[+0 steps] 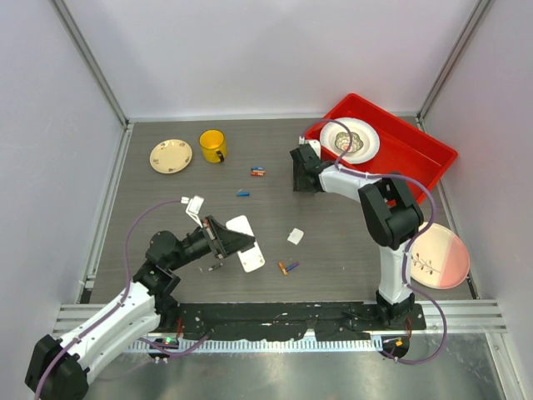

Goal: Load the batteries into the remote control

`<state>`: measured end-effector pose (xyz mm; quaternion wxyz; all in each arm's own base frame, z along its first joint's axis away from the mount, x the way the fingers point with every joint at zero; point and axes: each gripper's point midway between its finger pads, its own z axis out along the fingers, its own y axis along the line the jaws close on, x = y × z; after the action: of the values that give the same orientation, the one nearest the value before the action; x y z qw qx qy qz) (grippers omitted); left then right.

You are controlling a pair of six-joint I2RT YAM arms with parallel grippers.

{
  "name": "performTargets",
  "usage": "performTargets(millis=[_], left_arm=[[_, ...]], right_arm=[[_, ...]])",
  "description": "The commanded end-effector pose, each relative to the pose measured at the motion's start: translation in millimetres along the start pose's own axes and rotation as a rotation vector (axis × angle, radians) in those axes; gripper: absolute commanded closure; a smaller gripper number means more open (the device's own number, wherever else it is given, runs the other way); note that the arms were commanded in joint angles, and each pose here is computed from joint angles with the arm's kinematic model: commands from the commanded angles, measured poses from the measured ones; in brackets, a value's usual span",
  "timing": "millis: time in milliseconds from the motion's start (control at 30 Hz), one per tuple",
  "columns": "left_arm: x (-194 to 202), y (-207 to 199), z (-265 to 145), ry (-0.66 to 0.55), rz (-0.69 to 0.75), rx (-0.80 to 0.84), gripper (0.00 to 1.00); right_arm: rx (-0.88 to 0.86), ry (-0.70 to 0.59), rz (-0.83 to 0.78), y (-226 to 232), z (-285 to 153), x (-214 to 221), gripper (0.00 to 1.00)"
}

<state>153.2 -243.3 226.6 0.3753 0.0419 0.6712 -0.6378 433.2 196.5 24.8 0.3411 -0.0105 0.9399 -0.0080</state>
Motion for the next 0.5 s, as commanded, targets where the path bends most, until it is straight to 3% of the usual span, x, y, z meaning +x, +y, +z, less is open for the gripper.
performTargets(millis=[0,200,333,467], left_arm=[[-10,-11,1,-0.041,0.022,0.045,1.0],[-12,-10,1,-0.053,0.023,0.04,1.0],[-15,-7,0,-0.073,0.034,0.017,1.0],[-19,-4,-1,-0.099,0.045,-0.004,1.0]], right_arm=[[-0.012,-0.005,0.027,0,3,4,0.55],[-0.038,-0.052,0.113,2,-24,2,0.71],[-0.015,-0.08,0.142,7,-50,13,0.89],[-0.052,-0.058,0.16,37,-72,33,0.91]])
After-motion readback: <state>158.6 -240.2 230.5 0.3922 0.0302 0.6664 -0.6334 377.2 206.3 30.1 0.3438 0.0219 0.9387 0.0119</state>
